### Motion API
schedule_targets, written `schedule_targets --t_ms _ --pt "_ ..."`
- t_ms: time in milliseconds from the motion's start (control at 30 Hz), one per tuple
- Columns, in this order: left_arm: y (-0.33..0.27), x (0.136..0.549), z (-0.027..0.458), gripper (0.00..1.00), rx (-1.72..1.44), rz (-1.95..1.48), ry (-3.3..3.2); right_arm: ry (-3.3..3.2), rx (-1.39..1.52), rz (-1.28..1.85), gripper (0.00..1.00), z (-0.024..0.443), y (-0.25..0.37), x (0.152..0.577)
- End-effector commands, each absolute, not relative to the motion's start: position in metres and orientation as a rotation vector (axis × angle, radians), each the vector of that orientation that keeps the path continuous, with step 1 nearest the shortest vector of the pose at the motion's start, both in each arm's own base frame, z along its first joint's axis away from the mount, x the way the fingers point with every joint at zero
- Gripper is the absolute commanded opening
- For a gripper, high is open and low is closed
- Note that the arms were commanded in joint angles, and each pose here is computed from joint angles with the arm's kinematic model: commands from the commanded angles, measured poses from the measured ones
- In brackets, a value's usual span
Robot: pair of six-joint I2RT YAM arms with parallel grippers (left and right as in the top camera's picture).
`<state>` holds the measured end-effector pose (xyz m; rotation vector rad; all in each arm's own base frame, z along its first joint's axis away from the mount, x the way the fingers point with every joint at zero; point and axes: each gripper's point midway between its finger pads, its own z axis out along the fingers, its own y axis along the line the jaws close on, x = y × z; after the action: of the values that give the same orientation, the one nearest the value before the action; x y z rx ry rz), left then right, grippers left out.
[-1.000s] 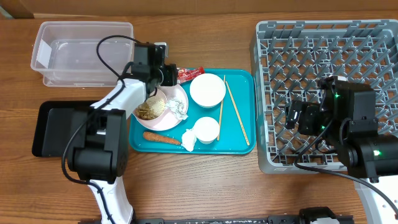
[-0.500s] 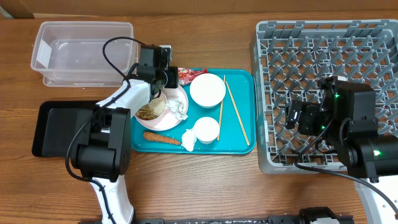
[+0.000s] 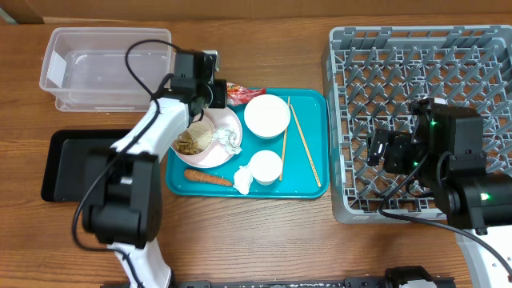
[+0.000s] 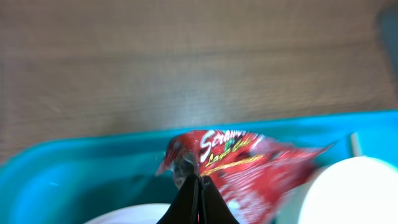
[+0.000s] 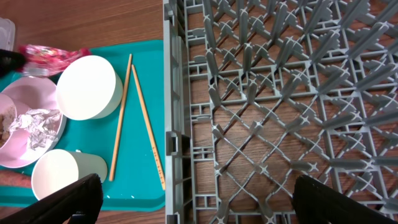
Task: Sort waste into correct bins and load items into the dishwasher
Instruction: 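Carry the wrapper left and drop it into the clear bin, then reach the left gripper to the crumpled foil on the pink plate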
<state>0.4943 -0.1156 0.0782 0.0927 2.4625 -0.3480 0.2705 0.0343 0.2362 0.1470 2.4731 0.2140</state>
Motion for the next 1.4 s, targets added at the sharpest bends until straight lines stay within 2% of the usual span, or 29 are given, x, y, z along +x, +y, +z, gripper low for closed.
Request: schedule_targets --t_ms 0,233,367,600,833,867,900,933,1033,1100,1233,1367 --pt "-0.094 0.507 0.155 0.04 0.033 -0.262 2.299 2.440 0.150 0.209 1.00 0.248 0.033 0.274" --pt "-0.040 0.503 0.220 0.04 -0.095 -0.131 2.160 2.449 0.151 0.209 1.00 0.247 0.033 0.272" --pt "0.002 0.501 0.236 0.04 -0.195 -0.037 2.117 2.451 0.151 0.208 1.00 0.246 0.033 0.271" --pt "0.067 0.498 0.223 0.04 -0.349 0.057 2.125 2.451 0.151 0.208 1.00 0.246 0.033 0.271" --pt "0.101 0.502 0.198 0.04 -0.422 0.096 2.152 2.455 0.152 0.208 1.00 0.245 0.033 0.271" --pt "0.102 0.502 0.194 0.12 -0.425 0.097 2.160 2.458 0.152 0.208 1.00 0.245 0.033 0.270" --pt "0.102 0.502 0.193 0.34 -0.425 0.094 2.164 2.460 0.153 0.207 1.00 0.245 0.032 0.270" --pt "0.102 0.502 0.192 0.50 -0.424 0.093 2.165 2.462 0.153 0.207 1.00 0.244 0.032 0.269" --pt "0.094 0.502 0.197 0.64 -0.400 0.055 2.165 2.465 0.153 0.206 1.00 0.244 0.032 0.269" --pt "0.077 0.499 0.205 0.66 -0.355 -0.018 2.172 2.465 0.153 0.206 1.00 0.244 0.032 0.269" --pt "0.027 0.475 0.215 0.63 -0.236 -0.227 2.247 2.465 0.153 0.206 1.00 0.244 0.032 0.269" --pt "-0.027 0.440 0.199 0.66 -0.135 -0.410 2.407 2.464 0.153 0.207 1.00 0.244 0.032 0.269"
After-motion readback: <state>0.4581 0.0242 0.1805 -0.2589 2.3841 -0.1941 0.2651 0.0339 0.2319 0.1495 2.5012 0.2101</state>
